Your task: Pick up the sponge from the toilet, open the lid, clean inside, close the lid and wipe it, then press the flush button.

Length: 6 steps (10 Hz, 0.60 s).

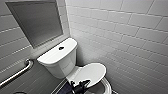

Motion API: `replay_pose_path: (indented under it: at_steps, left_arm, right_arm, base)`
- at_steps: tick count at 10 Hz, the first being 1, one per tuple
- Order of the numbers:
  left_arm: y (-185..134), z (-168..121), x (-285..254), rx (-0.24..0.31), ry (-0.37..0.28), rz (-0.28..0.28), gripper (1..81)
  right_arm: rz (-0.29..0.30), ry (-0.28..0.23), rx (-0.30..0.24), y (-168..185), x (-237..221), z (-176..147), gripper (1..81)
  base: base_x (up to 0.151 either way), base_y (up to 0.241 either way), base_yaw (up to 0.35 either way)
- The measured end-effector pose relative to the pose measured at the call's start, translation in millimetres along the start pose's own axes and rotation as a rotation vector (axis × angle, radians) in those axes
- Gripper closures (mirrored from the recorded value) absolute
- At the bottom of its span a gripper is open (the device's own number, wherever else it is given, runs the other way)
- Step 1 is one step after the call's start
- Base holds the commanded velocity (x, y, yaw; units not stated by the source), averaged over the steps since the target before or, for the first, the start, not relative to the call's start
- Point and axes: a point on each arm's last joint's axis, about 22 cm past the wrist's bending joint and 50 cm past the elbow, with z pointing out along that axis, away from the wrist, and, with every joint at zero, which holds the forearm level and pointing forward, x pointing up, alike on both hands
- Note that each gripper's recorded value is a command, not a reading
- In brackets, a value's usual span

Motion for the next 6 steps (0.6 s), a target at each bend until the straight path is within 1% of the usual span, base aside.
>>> replay_pose_path:
  at_steps: [1,2,3,4,6]
  left_arm:
    - [8.6,-6.2,8.1,-0.026,0.027,-0.014,1.0]
    - [16.6,-12.5,15.9,-0.045,0.047,-0.015,1.0]
    - [19.9,-19.4,25.7,-0.052,0.069,-0.009,1.0]
    - [26.2,-24.5,31.6,-0.071,0.089,-0.009,1.0]
    - [36.1,-34.1,41.1,-0.090,0.112,0.000,1.0]
  right_arm:
    - [0.000,0.000,0.003,-2.0,-0.3,1.0,81.1]
    - [0.000,0.000,0.003,-2.7,-0.4,1.3,81.1]
    - [0.000,0.000,0.003,-2.0,-0.3,1.0,81.1]
    - [0.000,0.000,0.003,-2.7,-0.4,1.3,81.1]
    - [0.001,0.000,0.004,-3.0,-0.4,1.5,81.1]
  base:
    - [0.000,0.000,0.000]
    - [0.000,0.000,0.000]
    - [0.000,0.000,0.000]
    - [0.000,0.000,0.000]
    - [0.000,0.000,0.000]
